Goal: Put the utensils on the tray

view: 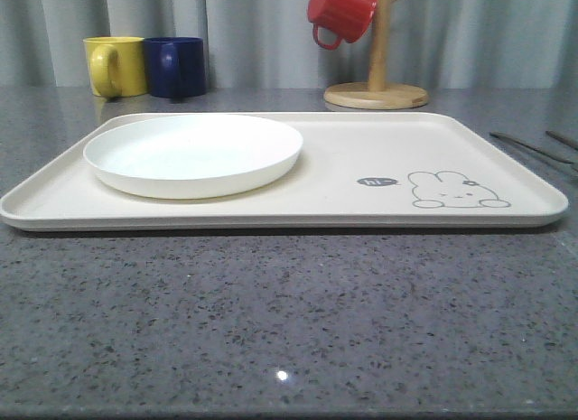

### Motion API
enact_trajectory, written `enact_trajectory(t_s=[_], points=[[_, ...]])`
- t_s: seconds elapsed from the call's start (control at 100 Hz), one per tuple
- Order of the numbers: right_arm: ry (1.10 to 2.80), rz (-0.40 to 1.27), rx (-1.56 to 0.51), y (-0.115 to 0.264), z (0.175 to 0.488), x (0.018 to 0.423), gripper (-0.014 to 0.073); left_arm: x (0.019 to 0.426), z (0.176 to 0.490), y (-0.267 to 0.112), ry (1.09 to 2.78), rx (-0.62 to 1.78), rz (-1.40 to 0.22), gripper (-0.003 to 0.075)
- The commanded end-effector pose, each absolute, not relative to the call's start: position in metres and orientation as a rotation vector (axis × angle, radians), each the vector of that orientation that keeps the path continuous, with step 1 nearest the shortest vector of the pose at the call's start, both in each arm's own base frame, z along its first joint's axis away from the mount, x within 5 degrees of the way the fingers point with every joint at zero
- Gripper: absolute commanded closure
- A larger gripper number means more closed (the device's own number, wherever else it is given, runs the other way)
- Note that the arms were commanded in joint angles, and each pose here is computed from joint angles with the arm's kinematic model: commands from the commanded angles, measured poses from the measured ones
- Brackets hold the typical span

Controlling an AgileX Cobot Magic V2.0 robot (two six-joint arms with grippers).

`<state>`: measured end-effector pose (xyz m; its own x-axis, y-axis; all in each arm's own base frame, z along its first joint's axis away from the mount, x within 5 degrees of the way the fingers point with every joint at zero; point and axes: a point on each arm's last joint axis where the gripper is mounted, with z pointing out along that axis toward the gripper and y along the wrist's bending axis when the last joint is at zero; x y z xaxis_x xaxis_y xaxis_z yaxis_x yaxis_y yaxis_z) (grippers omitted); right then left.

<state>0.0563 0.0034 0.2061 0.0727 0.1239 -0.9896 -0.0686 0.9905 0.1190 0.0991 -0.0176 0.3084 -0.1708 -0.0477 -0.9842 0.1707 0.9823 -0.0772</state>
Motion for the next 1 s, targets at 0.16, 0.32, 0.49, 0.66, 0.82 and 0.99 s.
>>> enact_trajectory(t_s=[0.16,0.32,0.49,0.66,0.82,0.99], points=[[1.464,0.116,0.042,0.002,0.244,0.052,0.0664,0.1,0.325,-0.015,1.628,0.065,-0.18,0.0739],[1.594,0.095,0.066,0.0,0.282,0.057,0.0664,0.1,0.325,-0.015,1.628,0.065,-0.18,0.0739],[1.854,0.056,0.103,-0.002,0.314,0.077,0.0664,0.1,0.325,-0.015,1.628,0.065,-0.18,0.0739],[2.06,0.029,0.124,-0.001,0.333,0.113,0.0664,0.1,0.325,-0.015,1.628,0.065,-0.18,0.0739],[2.168,0.054,0.145,0.002,0.337,0.145,0.0664,0.1,0.325,-0.015,1.628,0.065,-0.18,0.0739],[2.267,0.041,0.15,0.003,0.325,0.164,0.066,0.1,0.325,-0.015,1.628,0.065,-0.18,0.0739]])
